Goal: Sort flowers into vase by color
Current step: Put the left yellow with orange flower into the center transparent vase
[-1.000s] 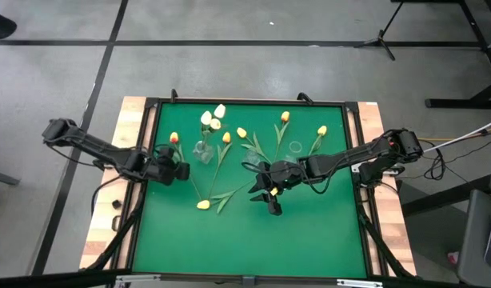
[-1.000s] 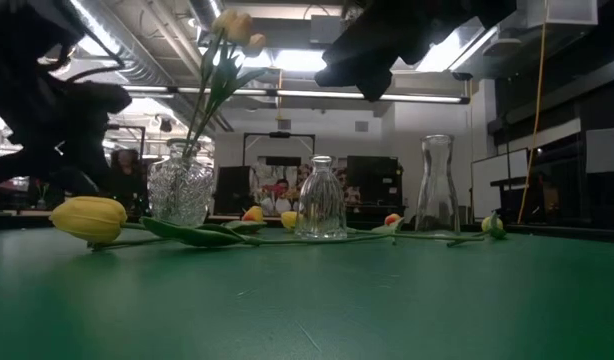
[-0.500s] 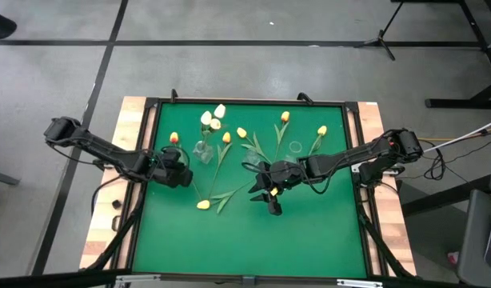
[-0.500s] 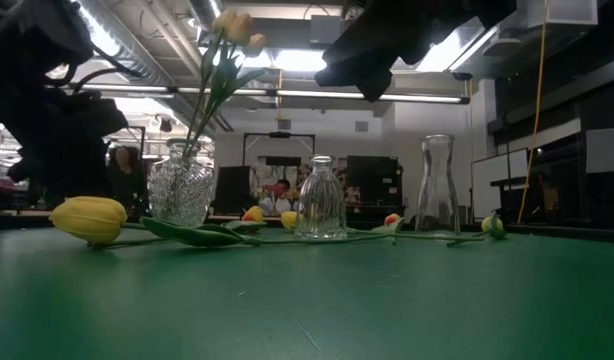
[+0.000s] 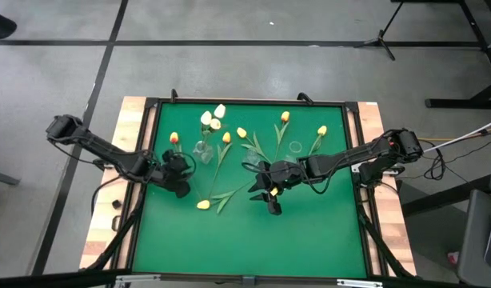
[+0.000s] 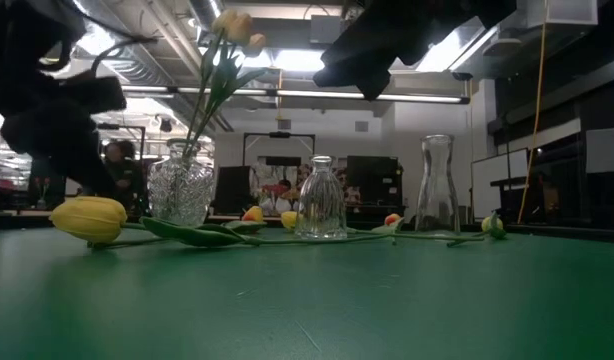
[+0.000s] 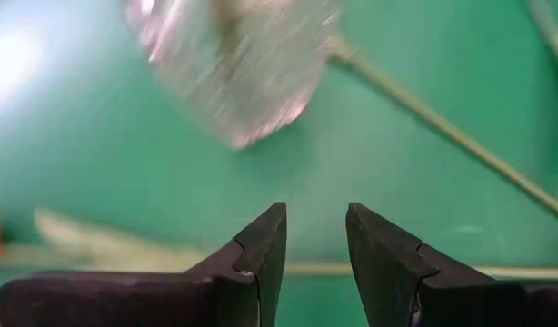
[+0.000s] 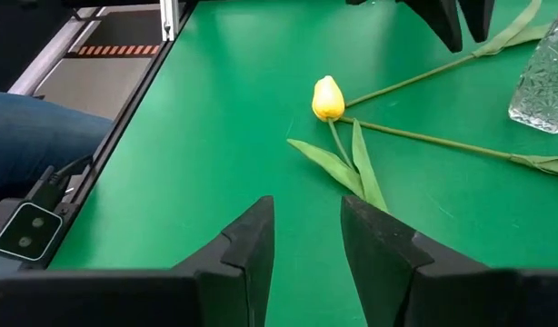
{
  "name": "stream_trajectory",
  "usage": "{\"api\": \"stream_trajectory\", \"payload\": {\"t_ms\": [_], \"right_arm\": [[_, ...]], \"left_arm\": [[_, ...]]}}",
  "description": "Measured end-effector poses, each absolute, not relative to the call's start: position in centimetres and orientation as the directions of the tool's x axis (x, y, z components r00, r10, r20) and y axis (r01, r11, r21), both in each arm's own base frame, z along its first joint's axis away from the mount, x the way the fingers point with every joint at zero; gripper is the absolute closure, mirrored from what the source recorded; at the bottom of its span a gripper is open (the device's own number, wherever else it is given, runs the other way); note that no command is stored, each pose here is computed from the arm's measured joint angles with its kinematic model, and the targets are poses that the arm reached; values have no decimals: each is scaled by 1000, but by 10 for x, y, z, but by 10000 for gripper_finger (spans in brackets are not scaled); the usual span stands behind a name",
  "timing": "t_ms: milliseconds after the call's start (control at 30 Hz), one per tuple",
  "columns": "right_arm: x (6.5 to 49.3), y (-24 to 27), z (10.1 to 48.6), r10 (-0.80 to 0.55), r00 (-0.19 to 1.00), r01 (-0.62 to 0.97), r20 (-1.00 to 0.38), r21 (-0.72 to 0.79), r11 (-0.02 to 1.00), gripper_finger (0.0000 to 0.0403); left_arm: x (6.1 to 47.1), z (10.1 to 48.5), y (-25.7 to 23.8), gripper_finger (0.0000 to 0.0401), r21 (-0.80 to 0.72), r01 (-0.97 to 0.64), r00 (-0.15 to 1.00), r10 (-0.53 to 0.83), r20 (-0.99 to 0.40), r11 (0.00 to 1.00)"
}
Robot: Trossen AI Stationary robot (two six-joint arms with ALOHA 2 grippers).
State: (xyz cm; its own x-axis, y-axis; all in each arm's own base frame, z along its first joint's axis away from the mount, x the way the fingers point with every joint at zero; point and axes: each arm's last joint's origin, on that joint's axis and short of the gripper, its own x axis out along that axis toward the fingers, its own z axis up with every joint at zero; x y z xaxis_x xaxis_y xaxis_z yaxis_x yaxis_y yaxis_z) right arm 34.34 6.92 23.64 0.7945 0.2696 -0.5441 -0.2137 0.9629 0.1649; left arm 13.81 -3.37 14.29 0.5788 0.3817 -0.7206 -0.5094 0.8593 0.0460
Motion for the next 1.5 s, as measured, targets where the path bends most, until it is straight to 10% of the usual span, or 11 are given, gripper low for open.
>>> {"api": "stream_trajectory", "payload": {"t_ms": [667, 1500], "right_arm": [[343, 69, 236, 270, 795, -228, -544, 144, 963, 275], [343, 69, 236, 251, 799, -196, -547, 158, 968, 275]], "left_arm": [[145, 145, -43, 287, 127, -87, 634, 154, -758, 988], [161, 114, -55, 287, 139, -38, 526, 138, -839, 990]]}}
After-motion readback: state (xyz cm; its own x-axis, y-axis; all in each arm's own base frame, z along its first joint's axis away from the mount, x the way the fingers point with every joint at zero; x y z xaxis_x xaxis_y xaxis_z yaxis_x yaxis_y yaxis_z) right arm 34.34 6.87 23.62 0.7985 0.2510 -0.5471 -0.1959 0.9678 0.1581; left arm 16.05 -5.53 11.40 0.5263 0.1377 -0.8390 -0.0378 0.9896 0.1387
